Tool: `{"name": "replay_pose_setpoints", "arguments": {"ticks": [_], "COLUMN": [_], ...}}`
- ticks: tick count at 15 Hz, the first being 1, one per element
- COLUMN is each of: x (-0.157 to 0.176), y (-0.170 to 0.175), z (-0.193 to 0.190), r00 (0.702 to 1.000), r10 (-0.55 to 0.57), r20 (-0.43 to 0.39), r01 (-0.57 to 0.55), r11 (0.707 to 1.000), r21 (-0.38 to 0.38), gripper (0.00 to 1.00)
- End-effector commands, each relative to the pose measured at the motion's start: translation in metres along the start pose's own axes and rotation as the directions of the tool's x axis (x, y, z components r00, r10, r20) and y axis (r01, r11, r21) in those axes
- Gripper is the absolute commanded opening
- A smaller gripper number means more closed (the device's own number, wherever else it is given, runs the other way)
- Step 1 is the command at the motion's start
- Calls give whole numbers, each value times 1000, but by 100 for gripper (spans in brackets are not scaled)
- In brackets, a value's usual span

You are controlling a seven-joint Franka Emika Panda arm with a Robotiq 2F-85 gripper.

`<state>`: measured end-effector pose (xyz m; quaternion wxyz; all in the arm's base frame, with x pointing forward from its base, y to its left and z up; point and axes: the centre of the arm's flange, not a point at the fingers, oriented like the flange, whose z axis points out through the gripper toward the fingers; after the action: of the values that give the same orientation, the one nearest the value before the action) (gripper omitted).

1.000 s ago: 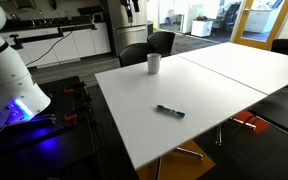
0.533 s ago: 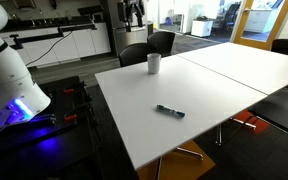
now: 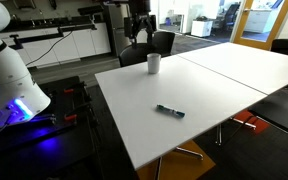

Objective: Put the green marker in the white mug

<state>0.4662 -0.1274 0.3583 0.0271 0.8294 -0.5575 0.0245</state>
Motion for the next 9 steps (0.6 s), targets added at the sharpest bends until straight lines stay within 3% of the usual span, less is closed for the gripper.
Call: {"name": "replay_pose_setpoints", "arguments": {"ticks": [1,5,9], "x": [35,59,68], "y": [4,3,-3], "z": [25,57,89], "r00": [999,994,991], "r10": [50,18,6], "r20": [-17,-107,-134], "r01": [-50,-11,3], "r11": [999,998,998], "r21": [-5,65,64], "gripper": [100,100,100]}}
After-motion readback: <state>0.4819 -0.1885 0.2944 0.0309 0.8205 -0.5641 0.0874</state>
